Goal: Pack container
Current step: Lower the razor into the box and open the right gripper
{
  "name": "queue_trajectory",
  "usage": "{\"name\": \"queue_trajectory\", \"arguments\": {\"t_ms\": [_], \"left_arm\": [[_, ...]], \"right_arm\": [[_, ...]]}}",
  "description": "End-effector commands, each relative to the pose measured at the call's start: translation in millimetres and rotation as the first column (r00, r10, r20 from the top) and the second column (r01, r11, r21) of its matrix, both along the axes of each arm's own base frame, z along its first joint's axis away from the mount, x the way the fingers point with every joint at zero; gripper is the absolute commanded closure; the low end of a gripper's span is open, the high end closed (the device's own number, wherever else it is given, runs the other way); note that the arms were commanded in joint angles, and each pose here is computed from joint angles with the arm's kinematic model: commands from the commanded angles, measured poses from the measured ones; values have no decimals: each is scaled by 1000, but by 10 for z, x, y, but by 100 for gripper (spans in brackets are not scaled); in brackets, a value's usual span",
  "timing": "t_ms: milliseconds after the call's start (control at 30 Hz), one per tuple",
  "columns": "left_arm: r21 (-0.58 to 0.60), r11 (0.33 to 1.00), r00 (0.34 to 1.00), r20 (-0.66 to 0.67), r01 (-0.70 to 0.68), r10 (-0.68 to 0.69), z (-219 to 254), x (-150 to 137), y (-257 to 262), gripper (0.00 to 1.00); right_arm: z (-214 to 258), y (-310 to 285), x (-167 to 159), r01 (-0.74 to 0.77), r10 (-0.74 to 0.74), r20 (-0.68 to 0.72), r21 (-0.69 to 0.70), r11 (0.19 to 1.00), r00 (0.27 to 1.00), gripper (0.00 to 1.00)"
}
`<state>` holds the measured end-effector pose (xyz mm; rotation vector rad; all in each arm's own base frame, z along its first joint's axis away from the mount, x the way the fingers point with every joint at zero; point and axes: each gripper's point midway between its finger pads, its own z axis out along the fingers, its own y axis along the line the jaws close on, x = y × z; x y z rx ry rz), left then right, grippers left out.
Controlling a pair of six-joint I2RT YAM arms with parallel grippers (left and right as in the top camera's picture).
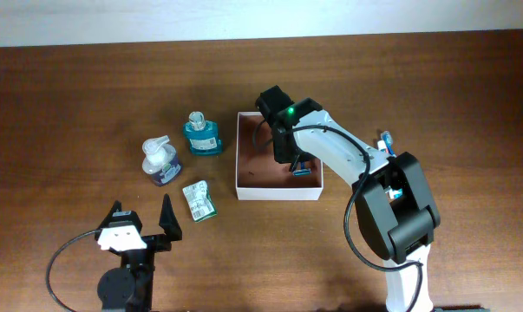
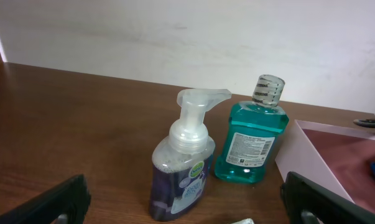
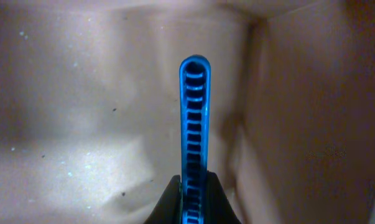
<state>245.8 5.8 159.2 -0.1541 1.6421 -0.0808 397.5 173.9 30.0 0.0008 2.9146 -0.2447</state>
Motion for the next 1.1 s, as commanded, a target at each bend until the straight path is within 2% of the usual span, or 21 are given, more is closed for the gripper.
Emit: {"name": "queue_trajectory", "arguments": {"t_ms": [0,1067], "left_arm": [[9,1000,1000,1,4,-4,-22,1,-2,1],[9,1000,1000,1,4,-4,-22,1,-2,1]], "right_arm": [[-24,-122,43,15,-13,24,-65,998,1000,95],[-11,-102,108,-39,43,40,-74,996,998,95]]}}
